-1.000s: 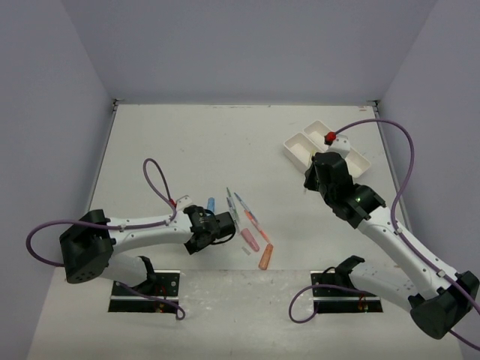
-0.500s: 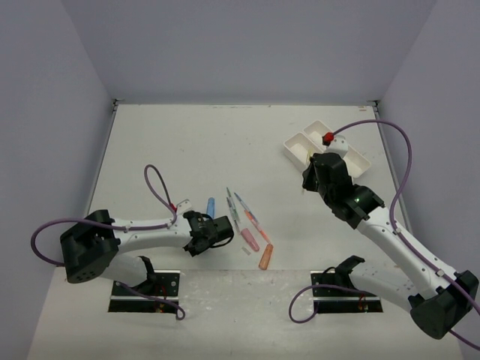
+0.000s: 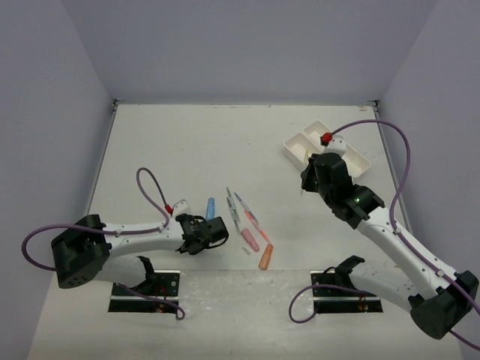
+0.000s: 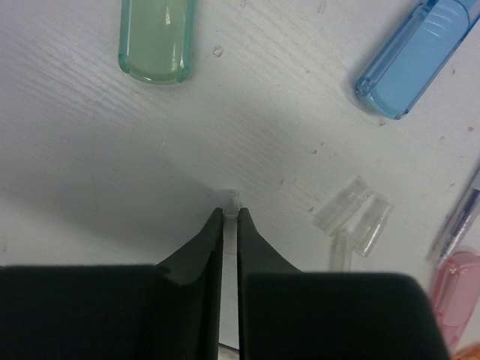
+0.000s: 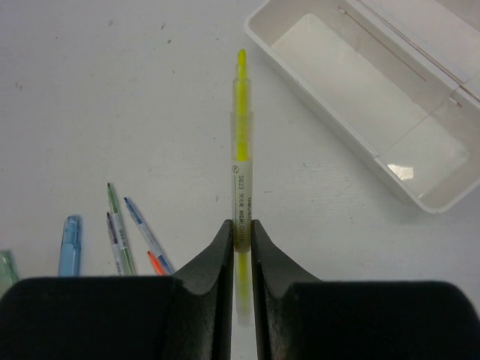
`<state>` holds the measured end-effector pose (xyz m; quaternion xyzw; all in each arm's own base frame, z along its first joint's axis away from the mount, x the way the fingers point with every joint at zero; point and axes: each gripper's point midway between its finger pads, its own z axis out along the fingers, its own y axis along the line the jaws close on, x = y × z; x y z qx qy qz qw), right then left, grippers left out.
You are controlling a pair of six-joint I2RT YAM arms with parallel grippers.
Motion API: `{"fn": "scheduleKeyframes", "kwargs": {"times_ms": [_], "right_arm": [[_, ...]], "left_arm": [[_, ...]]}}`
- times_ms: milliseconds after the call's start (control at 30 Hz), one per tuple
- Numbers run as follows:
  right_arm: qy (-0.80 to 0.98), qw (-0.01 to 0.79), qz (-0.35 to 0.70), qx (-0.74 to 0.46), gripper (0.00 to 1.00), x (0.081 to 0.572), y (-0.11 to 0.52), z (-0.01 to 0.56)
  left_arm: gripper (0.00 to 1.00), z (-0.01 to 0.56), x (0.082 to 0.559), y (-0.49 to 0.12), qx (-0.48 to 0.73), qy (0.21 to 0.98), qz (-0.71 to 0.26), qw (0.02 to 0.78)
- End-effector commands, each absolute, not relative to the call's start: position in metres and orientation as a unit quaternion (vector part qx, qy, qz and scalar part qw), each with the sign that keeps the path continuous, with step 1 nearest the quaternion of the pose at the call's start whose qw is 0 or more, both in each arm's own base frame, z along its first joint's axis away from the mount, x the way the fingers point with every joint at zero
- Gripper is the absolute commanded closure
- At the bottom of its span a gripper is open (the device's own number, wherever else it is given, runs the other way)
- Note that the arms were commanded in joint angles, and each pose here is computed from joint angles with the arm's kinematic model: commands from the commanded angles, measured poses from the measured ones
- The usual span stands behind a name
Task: Sort the stationery into containers
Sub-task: Close the pen cap on the pen.
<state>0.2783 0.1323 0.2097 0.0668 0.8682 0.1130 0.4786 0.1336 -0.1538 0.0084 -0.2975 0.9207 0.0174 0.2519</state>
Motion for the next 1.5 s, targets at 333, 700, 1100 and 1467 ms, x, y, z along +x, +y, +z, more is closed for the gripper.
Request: {"fn": "scheduleKeyframes", "kwargs": {"times_ms": [333,700,1100,1467], "right_arm": [[0.746,0.419,0.493,-0.154,1.00,0.183,0.242,0.231],[0.686,0.427,0.568,-0.154,1.00,0.154,0.259,0.239],[0.691,0.454,0.542,-0.152,1.00,0.159,0.254,0.251],[0.676,0.469,0.545,-0.162,1.00,0.154,0.250,0.264]], "left_arm": [[1.00,0.156,0.212,-0.203,-0.092,0.879,-0.100,0.458],[1.00,0.341,0.259,-0.293,0.065,0.691,-0.379,0.612],[1.00,0.365,0.220,-0.330,0.113,0.602,-0.549,0.568],[1.00,0.357,0.218,-0.336,0.118,0.593,-0.562,0.564]]}}
